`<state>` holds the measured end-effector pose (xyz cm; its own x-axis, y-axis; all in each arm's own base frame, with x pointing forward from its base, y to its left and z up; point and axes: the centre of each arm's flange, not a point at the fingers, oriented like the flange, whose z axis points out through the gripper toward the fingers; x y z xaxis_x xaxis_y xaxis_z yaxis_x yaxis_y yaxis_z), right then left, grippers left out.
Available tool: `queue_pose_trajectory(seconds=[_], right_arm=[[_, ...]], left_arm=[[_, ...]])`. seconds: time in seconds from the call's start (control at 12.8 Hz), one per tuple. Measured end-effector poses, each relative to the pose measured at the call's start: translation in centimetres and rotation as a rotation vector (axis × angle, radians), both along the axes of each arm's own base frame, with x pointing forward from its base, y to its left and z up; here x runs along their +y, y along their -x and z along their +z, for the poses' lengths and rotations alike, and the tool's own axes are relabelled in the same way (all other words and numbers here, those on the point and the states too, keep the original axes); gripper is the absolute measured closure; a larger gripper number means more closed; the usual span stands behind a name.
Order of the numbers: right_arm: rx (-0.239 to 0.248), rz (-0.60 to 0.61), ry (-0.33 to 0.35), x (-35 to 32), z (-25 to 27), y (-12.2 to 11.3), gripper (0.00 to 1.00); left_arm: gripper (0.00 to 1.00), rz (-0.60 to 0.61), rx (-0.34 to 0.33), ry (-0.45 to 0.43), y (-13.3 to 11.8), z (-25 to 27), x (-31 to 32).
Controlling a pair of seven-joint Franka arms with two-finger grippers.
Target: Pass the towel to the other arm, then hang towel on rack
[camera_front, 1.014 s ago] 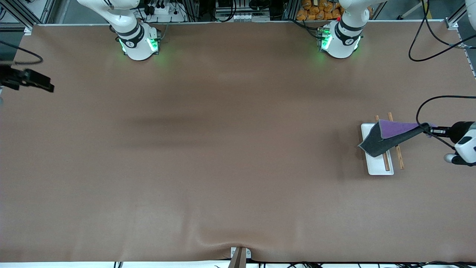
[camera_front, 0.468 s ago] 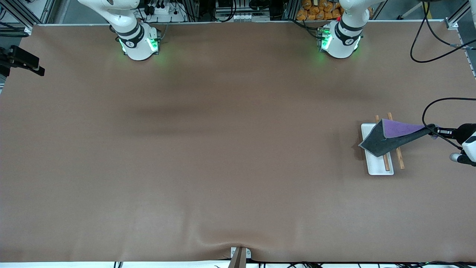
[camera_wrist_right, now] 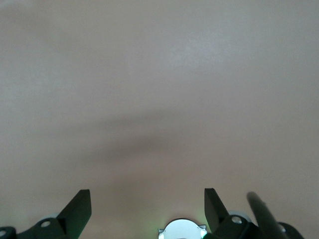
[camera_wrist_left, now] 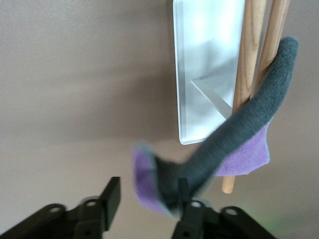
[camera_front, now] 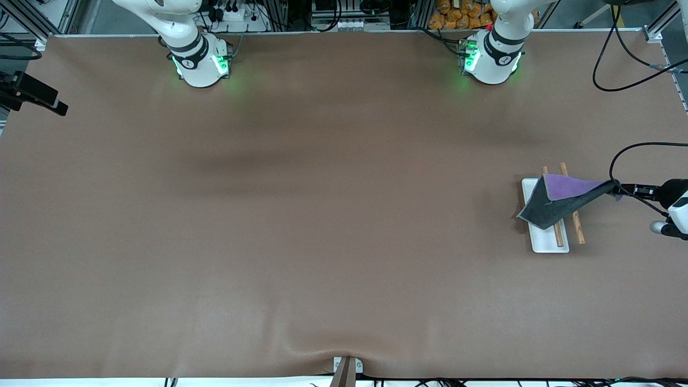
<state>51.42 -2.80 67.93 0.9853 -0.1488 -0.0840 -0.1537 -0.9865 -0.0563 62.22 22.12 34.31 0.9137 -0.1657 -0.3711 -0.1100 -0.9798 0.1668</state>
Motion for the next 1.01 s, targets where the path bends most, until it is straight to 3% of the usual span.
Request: queue_pose_trajectory(seconds=[0.23,0.31,0.62,1.01], right_arm=[[-0.017,0.003,0.001,0.2,0.1,-0.2,0.0],[-0.018,0.006,0.001,0.3,0.1,-0.2,0.0],[-0.017,0.011,0.0,0.6,0.0,-0.3,0.0],[-0.034,0.056,0.003,-0.2,-0.1,-0.4,0.0]], left_arm=[[0.06,0.002,-0.009,0.004,-0.2,0.3,0.0],[0.0,0.003,-0.017,0.007,-0.3,0.7,-0.1],[0.0,0.033,-0.079,0.038,-0.2,5.4,-1.3],[0.0,0.149,-0.157,-0.015,0.6,15.2,-7.2]])
